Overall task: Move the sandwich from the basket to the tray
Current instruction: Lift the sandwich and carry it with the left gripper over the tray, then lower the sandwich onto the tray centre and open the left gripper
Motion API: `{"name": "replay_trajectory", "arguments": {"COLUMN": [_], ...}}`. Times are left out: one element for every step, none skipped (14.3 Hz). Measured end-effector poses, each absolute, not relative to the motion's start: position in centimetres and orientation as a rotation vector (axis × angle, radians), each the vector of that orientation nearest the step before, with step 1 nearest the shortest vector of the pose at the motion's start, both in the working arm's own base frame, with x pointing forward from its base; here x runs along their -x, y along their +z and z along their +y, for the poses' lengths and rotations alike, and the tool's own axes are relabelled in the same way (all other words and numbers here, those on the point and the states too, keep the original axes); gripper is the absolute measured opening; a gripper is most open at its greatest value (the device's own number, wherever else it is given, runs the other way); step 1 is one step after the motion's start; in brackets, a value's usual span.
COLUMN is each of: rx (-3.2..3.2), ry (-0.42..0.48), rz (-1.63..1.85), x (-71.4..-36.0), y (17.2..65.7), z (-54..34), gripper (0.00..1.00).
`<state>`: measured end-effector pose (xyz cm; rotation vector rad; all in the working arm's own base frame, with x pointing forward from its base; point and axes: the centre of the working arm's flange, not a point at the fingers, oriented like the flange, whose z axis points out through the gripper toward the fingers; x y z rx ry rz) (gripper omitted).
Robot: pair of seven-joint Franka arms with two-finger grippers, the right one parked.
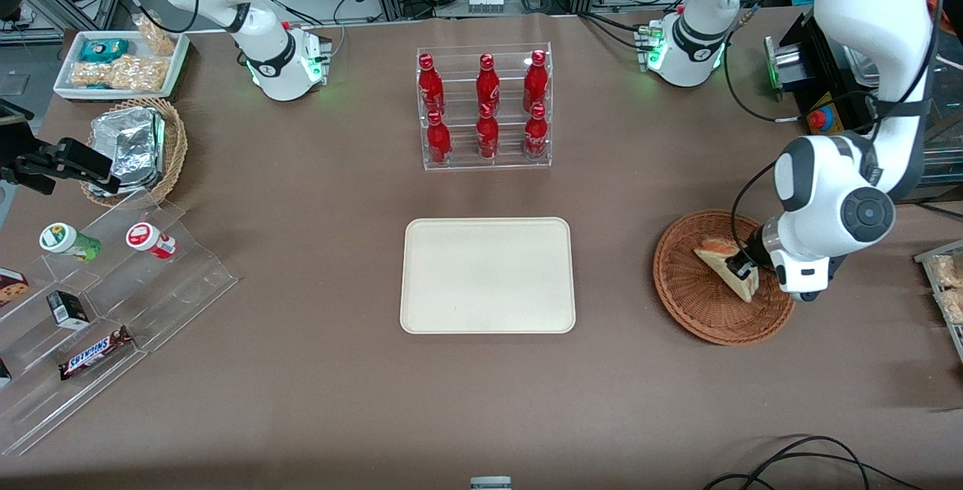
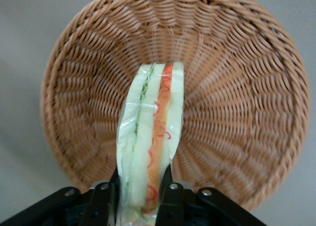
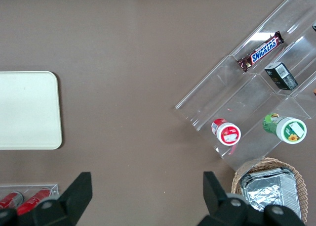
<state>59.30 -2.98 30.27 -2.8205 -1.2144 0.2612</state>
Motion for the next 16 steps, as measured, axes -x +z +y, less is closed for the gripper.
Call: {"name": "replay_trajectory", "arguments": {"rx": [2.818, 2.822, 2.83, 2.844, 2.864, 2.891, 2.927, 2.965, 2.996, 3.019, 3.039, 3.055, 3.067, 3.085, 3.113, 3.142], "ry": [0.29, 0.308, 0.315, 0.31, 0.3, 0.285, 0.263, 0.241, 0.218, 0.202, 0.189, 0.178, 0.17, 0.148, 0.108, 0.066], "rz": [-1.187, -1.154, -1.117, -1.077, -1.027, -0.959, -0.873, -0.773, -0.686, -0.611, -0.537, -0.467, -0.407, -0.355, -0.31, -0.273], "x": [-59.6, -59.9, -60.1, -60.1, -60.0, -59.7, -59.5, -59.6, -59.7, -59.9, -59.8, -59.5, -59.0, -58.3, -57.7, -57.0], "y": [31.8, 33.1, 34.2, 34.9, 35.2, 35.4, 35.4, 35.3, 35.1, 34.7, 34.1, 33.3, 32.4, 31.6, 30.8, 30.1], "z": [-4.0, -5.3, -6.9, -8.8, -11.0, -13.7, -16.7, -20.1, -23.4, -26.6, -30.0, -33.4, -36.3, -39.0, -41.4, -43.4], "gripper": [0.28, 0.26, 0.22, 0.18, 0.15, 0.15, 0.15, 0.15, 0.14, 0.14, 0.14, 0.14, 0.14, 0.14, 0.14, 0.14]}}
